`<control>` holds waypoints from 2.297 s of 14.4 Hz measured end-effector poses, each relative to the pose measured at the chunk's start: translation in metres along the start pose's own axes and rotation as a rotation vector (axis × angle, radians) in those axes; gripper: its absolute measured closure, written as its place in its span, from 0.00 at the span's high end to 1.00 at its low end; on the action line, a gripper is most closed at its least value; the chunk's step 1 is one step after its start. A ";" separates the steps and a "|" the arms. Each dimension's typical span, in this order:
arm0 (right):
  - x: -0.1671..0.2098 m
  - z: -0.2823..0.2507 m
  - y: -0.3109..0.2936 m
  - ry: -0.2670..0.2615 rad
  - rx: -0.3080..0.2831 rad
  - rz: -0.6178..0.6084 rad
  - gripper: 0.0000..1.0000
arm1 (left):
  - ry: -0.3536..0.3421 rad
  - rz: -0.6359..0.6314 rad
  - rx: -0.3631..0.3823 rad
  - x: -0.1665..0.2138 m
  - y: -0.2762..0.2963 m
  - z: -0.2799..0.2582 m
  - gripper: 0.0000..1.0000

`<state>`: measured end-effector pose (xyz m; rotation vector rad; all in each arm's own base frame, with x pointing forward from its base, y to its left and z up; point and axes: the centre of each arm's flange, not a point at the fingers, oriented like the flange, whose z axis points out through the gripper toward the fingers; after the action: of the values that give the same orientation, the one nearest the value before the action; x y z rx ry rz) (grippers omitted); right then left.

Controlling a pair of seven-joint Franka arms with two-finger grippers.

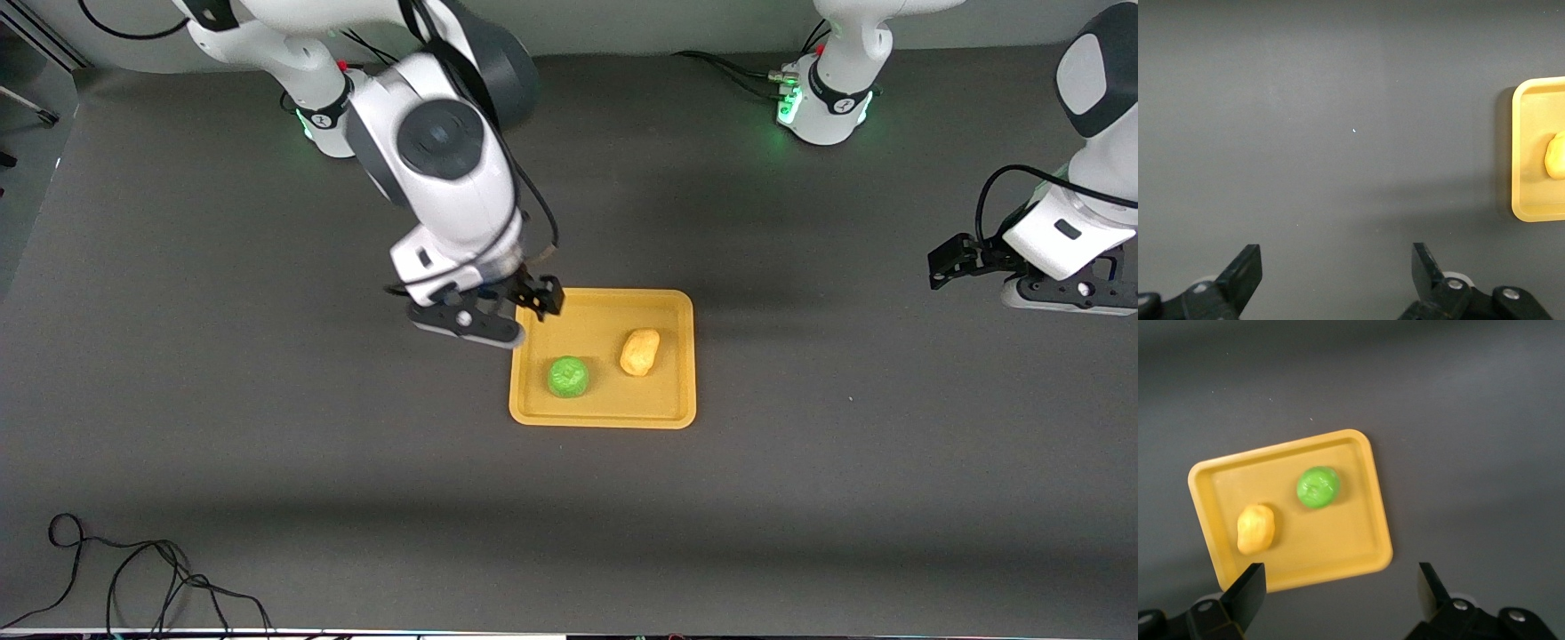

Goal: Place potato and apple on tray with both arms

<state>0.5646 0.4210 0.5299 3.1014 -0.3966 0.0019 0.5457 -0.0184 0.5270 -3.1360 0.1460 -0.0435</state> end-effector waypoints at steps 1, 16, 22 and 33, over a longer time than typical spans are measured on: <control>-0.003 -0.018 0.015 -0.016 -0.017 -0.024 1.00 | 0.000 0.000 0.000 0.000 0.000 0.000 1.00; 0.105 -0.082 0.416 -0.053 0.032 -0.224 1.00 | -0.027 0.086 0.002 -0.001 0.003 -0.037 1.00; 0.109 -0.075 0.430 -0.039 0.000 -0.245 1.00 | -0.037 0.116 0.017 0.000 0.002 -0.034 1.00; 0.106 -0.077 0.430 -0.040 0.000 -0.276 1.00 | -0.049 0.117 0.020 0.001 0.001 -0.028 1.00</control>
<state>0.5591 -0.0210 0.6135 3.1309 0.0333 -0.0627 0.5459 -0.0193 0.5552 -3.0991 0.3262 0.0318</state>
